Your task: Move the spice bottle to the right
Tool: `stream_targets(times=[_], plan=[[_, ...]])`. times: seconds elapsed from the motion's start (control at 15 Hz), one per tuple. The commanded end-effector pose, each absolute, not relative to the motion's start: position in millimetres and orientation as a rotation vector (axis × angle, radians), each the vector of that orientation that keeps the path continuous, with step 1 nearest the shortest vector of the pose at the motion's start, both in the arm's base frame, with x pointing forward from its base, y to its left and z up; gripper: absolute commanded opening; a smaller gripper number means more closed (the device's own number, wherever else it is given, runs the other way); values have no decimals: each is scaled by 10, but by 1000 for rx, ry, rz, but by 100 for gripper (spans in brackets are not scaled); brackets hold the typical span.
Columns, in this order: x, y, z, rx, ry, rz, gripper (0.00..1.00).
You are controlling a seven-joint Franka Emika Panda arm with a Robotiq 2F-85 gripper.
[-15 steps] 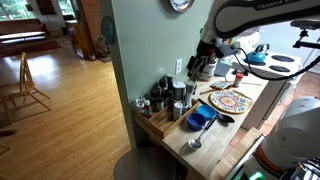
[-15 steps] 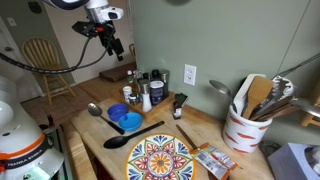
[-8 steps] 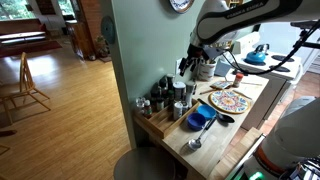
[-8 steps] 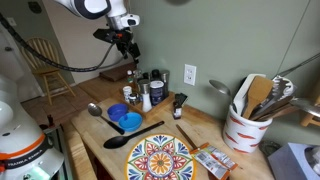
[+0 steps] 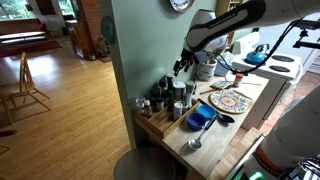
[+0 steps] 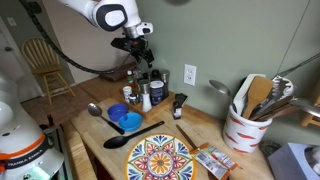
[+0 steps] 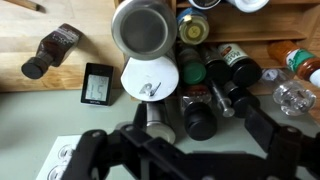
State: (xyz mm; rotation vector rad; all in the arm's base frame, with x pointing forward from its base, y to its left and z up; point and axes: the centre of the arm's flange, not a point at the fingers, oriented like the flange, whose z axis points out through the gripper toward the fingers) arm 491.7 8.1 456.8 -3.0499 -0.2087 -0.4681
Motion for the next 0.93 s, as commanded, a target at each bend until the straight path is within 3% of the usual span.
stream_targets(times=[0.0, 0.87], plan=[[5181, 10, 4365, -3063, -216, -492, 100], [5732, -60, 3951, -3073, -222, -551, 100]])
